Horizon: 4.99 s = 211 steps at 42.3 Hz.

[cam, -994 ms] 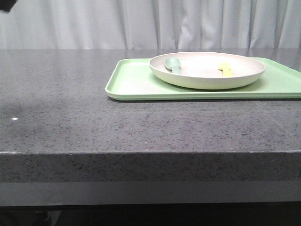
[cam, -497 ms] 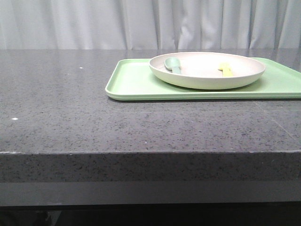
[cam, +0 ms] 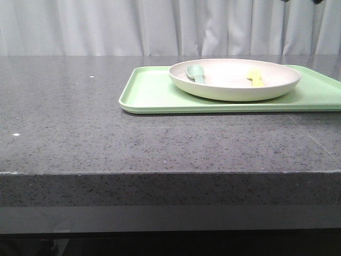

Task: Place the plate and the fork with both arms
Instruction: 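Move the right gripper above the yellow fork on the plate, then lower the right gripper and close it on the yellow fork handle, then lift the fork with the right gripper and carry it beside the plate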

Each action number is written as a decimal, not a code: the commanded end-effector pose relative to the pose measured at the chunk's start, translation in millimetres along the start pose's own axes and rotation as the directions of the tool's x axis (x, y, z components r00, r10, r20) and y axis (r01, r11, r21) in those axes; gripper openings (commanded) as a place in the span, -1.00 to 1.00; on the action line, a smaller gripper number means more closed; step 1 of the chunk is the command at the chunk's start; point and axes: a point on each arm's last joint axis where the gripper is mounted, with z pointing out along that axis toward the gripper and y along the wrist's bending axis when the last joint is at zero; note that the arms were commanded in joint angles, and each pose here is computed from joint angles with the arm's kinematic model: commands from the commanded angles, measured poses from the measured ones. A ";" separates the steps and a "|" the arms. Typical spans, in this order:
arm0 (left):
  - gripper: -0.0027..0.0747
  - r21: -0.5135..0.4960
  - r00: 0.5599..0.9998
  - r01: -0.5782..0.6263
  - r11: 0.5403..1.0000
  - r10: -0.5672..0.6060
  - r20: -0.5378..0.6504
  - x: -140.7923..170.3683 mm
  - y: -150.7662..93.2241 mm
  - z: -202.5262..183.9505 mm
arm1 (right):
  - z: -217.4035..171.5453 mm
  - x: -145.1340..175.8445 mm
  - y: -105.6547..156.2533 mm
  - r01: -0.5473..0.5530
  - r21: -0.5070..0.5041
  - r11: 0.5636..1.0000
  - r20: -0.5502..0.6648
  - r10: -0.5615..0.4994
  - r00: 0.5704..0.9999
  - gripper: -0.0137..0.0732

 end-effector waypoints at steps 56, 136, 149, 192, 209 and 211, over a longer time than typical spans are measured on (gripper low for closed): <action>-0.29 -0.020 0.995 0.001 1.000 0.001 0.100 -12.4 0.7 -7.0 | 119.8 -89.5 -48.0 -0.243 0.191 0.951 -0.129 0.270 0.954 0.29; -0.29 -0.028 0.993 0.001 1.000 0.002 0.122 -14.3 1.4 -7.2 | 141.1 -81.0 -45.1 -0.209 0.201 0.957 -0.208 0.250 0.946 -0.44; -0.29 -0.028 0.993 0.001 1.000 0.002 0.122 -14.3 1.4 -7.2 | 125.1 -91.4 -40.5 -0.205 0.191 0.960 -0.185 0.240 0.953 -0.44; -0.29 -0.028 0.993 0.001 1.000 0.002 0.122 -14.3 1.4 -7.2 | 48.2 -100.4 -98.7 -0.194 0.248 0.949 -0.096 0.223 0.970 -0.44; -0.29 -0.028 0.993 0.001 1.000 0.002 0.122 -14.3 1.4 -7.2 | 69.6 -75.6 -129.8 -0.203 0.288 0.936 -0.205 0.268 0.941 -0.44; -0.29 -0.028 0.993 0.001 1.000 0.002 0.122 -14.3 1.4 -7.2 | 73.1 -73.3 -131.2 -0.205 0.289 0.935 -0.210 0.271 0.939 -0.44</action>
